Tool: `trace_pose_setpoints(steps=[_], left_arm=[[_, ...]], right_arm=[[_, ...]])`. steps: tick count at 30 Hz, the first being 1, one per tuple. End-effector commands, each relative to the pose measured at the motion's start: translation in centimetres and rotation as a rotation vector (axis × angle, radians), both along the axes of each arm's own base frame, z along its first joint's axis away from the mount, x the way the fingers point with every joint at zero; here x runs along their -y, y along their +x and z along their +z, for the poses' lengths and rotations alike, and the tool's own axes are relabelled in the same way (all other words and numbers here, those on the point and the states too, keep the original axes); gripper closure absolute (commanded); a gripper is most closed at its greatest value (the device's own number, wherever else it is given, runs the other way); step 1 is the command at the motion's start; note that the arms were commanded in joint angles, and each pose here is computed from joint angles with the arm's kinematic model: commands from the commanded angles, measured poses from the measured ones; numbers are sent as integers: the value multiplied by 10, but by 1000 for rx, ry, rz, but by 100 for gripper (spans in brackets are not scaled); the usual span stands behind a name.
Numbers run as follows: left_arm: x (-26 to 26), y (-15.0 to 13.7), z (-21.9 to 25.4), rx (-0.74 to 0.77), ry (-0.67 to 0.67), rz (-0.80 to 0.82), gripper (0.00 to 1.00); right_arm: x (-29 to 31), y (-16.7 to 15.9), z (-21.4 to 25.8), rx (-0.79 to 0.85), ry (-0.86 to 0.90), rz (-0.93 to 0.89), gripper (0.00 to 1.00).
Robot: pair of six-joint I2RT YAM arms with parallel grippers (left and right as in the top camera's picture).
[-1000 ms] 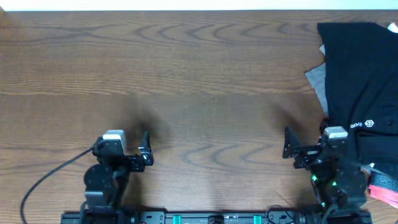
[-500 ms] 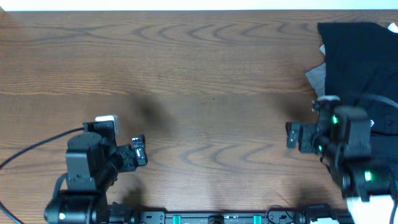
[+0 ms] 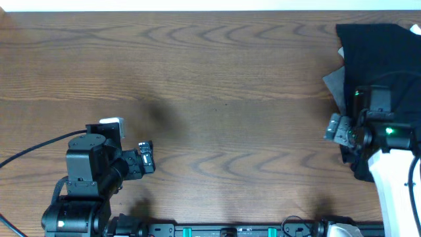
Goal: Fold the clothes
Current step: 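Reach the right gripper to the black polo shirt and grasp it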
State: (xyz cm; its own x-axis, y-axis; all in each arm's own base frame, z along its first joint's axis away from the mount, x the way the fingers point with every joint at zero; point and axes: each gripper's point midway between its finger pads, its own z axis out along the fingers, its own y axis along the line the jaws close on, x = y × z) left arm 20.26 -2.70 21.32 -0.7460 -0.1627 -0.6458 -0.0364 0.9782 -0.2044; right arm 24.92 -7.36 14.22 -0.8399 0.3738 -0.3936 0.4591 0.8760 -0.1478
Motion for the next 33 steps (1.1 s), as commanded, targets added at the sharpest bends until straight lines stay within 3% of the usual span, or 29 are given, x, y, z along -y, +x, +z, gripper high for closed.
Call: trace_pose_setpoints(steps=[1, 11, 23, 26, 28, 30, 33], left_arm=[[1, 1, 8, 18, -9, 4, 2], [1, 1, 8, 18, -9, 4, 2], [1, 1, 8, 18, -9, 4, 2], [1, 1, 8, 17, -9, 4, 2], [1, 1, 8, 17, -9, 4, 2], [1, 1, 8, 17, -9, 4, 2], [1, 1, 8, 18, -9, 4, 2]], right_arm=[[24, -10, -16, -57, -28, -127, 1], [31, -29, -82, -227, 30, -180, 12], [30, -37, -122, -251, 31, -183, 20], [30, -39, -126, -251, 31, -183, 43], [30, -38, -126, -250, 30, -182, 75], [30, -36, -124, -243, 30, -182, 97], [28, -31, -120, -226, 46, -177, 99]])
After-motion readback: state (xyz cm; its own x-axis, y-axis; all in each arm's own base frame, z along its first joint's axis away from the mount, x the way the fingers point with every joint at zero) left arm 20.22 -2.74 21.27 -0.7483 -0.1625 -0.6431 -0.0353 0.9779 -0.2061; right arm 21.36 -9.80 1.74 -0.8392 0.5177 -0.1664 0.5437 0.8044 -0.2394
